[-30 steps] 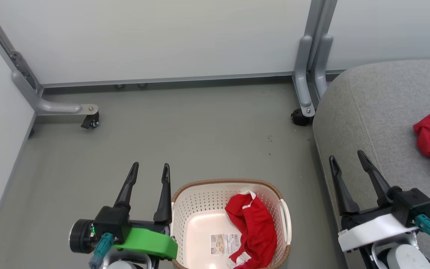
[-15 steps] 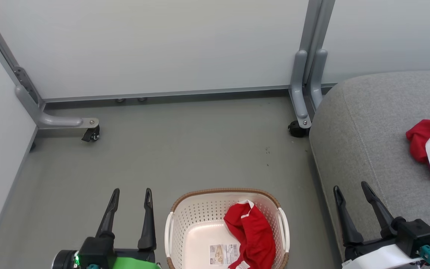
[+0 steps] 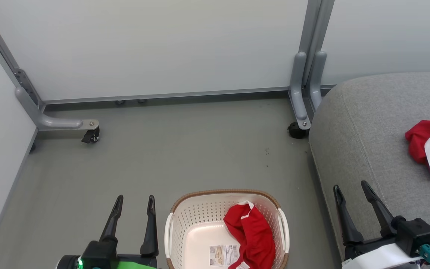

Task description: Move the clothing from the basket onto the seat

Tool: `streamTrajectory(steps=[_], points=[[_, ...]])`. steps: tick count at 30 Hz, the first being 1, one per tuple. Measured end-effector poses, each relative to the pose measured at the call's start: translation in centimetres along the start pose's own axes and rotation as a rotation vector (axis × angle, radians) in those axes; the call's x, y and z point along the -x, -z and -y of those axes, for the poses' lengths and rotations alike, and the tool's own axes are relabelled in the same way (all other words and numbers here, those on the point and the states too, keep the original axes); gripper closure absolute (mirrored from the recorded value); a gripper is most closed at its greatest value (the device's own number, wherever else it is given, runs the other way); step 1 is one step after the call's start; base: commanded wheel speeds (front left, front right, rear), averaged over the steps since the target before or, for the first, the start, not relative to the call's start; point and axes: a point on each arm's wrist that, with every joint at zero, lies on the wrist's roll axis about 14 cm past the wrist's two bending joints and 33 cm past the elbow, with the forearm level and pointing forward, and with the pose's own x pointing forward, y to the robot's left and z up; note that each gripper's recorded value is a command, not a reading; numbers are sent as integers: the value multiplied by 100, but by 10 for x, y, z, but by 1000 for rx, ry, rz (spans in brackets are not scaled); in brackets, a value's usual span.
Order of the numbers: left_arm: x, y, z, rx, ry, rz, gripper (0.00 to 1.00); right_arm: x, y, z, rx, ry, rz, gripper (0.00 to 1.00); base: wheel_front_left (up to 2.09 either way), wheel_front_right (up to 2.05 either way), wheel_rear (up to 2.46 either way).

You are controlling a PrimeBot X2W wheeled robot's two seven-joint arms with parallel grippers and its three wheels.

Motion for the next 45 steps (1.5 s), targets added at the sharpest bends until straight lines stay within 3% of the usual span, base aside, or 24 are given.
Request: streamTrajectory(steps=[36, 45], points=[[-1, 12, 6, -5, 32, -37, 0, 0, 10, -1, -4, -4, -32, 0, 0, 0, 0], [-21, 24, 18, 3, 92, -71, 0, -13, 16, 20, 0, 42, -48, 0, 0, 0, 0]])
